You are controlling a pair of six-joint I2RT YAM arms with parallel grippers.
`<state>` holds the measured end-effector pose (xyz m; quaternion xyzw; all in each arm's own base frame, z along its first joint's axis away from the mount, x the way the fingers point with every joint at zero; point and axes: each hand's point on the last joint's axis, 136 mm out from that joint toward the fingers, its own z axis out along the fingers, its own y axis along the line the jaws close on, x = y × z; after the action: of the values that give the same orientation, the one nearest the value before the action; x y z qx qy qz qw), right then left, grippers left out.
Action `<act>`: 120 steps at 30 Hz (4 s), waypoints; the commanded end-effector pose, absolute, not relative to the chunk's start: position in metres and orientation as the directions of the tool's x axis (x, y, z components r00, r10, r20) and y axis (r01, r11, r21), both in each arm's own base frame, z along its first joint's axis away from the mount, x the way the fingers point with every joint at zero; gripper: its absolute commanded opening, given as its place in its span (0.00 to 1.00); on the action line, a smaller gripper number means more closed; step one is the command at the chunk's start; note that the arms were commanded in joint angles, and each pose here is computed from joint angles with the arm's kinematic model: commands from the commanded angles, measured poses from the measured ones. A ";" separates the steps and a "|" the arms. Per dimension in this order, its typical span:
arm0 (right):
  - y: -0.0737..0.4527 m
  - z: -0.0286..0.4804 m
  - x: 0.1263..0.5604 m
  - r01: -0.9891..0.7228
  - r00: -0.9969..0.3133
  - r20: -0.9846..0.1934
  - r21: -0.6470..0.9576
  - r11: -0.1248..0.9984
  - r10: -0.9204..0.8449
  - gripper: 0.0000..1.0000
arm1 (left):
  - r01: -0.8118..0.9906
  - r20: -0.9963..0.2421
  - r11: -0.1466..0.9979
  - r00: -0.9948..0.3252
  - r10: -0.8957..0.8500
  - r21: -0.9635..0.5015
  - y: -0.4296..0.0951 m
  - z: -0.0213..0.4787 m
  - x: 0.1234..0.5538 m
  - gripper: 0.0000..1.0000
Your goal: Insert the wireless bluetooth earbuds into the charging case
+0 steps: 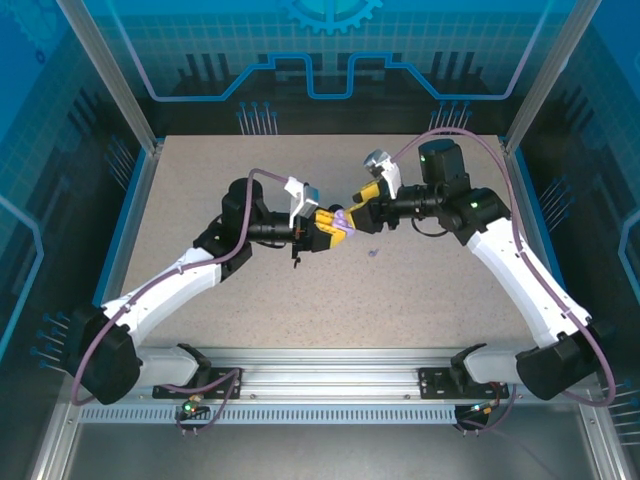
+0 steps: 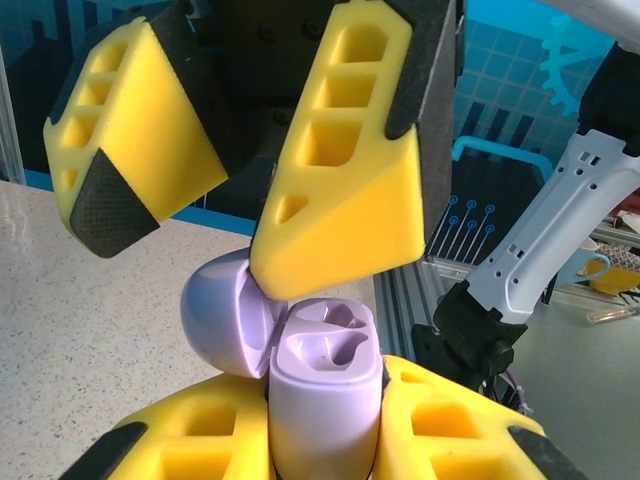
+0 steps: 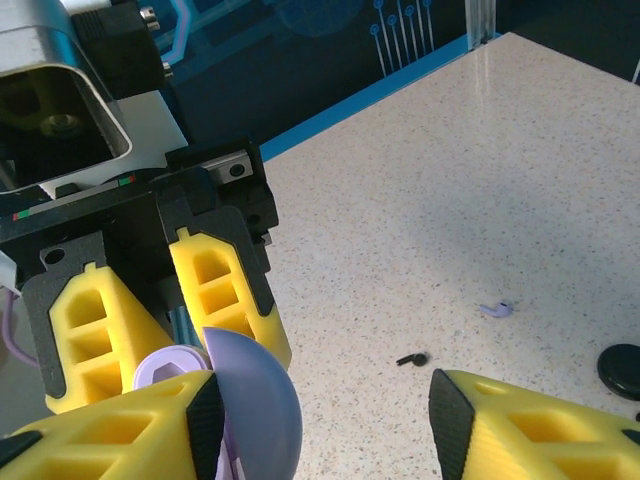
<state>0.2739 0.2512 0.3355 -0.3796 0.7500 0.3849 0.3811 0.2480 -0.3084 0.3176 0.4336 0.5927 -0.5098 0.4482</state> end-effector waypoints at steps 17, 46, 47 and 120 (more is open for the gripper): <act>0.151 0.197 0.309 -0.371 -0.796 -0.596 0.345 0.862 -0.104 0.67 | 0.936 -0.954 0.183 -0.299 -0.036 -0.300 -0.284 0.277 0.295 0.10; 0.167 0.046 0.374 -0.297 -0.940 -0.235 0.207 0.932 -0.247 0.17 | 0.918 -0.943 0.217 -0.328 -0.060 -0.333 -0.272 0.278 0.298 0.09; 0.168 0.044 0.375 -0.298 -0.940 -0.231 0.205 0.932 -0.249 0.16 | 0.918 -0.943 0.219 -0.327 -0.060 -0.332 -0.272 0.278 0.298 0.09; 0.190 0.057 0.327 -0.407 -0.910 -0.162 0.163 0.899 -0.382 0.32 | 0.915 -0.946 0.244 -0.320 -0.050 -0.322 -0.265 0.283 0.288 0.09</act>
<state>0.3272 0.1744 0.0470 -0.1732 0.9798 0.0784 0.0614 0.2909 -0.2694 0.2779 0.3333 0.6395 -0.5215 0.4560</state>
